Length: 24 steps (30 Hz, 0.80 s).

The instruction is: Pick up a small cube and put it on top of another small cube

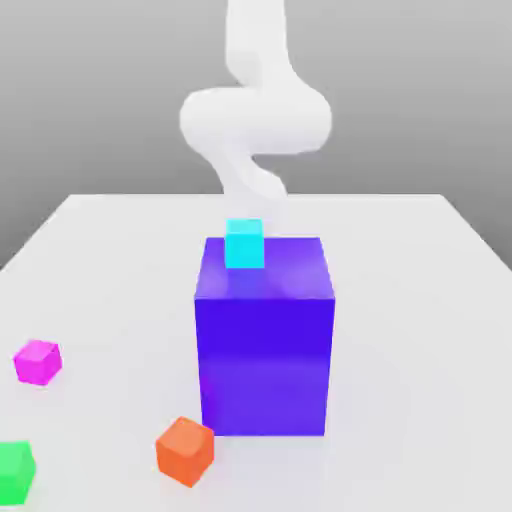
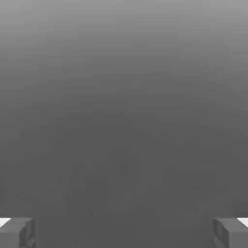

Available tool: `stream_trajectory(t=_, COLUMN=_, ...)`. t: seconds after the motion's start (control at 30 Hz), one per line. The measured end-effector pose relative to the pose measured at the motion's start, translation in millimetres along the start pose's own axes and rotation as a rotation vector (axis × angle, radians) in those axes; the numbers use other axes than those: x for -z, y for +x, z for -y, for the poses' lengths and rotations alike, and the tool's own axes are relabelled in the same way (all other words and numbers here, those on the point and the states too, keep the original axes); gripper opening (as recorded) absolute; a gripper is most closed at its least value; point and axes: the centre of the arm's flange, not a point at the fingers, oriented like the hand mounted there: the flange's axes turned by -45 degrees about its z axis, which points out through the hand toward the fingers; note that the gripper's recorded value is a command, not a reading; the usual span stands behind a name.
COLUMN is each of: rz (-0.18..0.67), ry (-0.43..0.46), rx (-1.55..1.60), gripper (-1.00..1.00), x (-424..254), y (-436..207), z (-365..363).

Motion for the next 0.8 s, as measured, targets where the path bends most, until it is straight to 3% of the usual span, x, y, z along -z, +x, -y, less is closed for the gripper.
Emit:
stream_trajectory(t=0.2, rz=0.165, ry=-0.090, rx=-0.398, gripper=0.00, x=-123, y=-31, z=-102)
stream_trajectory(t=0.4, rz=0.294, ry=-0.231, rx=-0.797, gripper=0.00, x=-212, y=-107, z=-206)
stream_trajectory(t=0.67, rz=0.406, ry=-0.512, rx=-1.349, gripper=0.00, x=-265, y=-269, z=-334)
stream_trajectory(t=0.8, rz=0.445, ry=-0.651, rx=-1.540, gripper=0.00, x=-278, y=-346, z=-361)
